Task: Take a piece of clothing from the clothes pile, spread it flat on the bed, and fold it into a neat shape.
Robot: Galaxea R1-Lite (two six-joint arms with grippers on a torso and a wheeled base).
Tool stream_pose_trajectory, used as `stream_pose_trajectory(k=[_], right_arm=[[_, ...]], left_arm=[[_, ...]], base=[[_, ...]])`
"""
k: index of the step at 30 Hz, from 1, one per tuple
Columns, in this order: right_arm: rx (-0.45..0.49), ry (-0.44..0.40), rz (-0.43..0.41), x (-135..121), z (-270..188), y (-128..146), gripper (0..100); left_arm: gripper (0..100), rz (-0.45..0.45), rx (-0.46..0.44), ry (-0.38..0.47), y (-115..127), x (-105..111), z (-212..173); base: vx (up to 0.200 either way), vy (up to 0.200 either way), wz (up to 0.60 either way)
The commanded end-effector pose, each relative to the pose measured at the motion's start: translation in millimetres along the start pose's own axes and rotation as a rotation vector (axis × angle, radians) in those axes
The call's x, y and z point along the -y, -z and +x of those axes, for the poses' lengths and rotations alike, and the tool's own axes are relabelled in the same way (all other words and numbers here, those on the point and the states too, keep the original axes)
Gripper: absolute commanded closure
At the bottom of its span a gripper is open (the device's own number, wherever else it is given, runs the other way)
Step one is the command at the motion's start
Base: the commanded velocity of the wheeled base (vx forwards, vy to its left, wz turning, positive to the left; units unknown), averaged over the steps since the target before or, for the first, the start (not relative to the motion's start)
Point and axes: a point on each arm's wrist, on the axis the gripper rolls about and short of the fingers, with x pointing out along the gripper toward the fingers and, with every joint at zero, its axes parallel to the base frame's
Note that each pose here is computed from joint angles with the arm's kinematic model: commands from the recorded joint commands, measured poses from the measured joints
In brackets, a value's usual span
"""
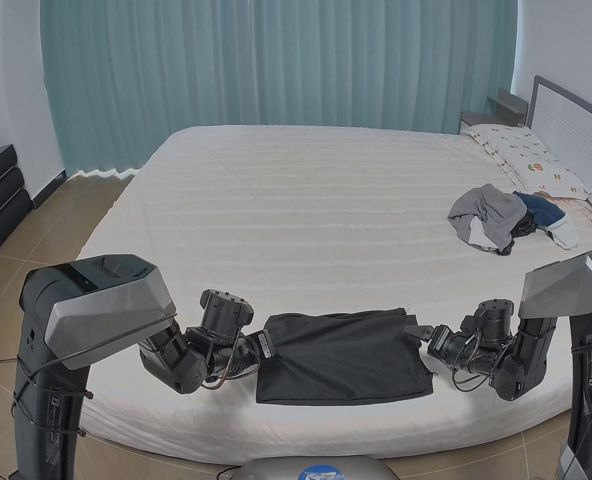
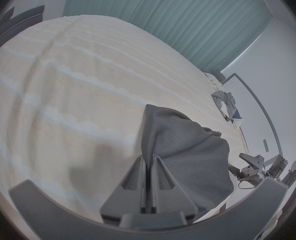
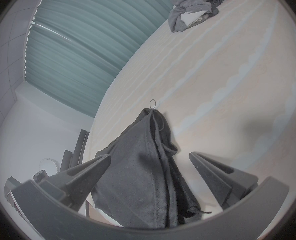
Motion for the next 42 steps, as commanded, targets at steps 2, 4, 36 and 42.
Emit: stream_pose_trajectory(k=[2,4,36,42], right_arm=[[0.0,-0.001,-0.001,0,0,0,0],[0.0,-0.001,-0.001,0,0,0,0],[0.01,0.0,0.004,-1,-4,-3,0],[0.023,-0.001,0.002,-4,-12,-7,0]], left_arm=[[100,-0.001,-0.002,-0.002,1,-1,0],[100,0.001,-0.002,-0.002,1,0,0],[0,0.017,-0.025,-0.012,12,3,-10],[0,-0.015,0.014,0.009,0,8,-17]], base=[[0.0,0.2,0.0],[0.0,0.2,0.0],[0.0,0.05,0.0],[0.0,0.0,0.0]])
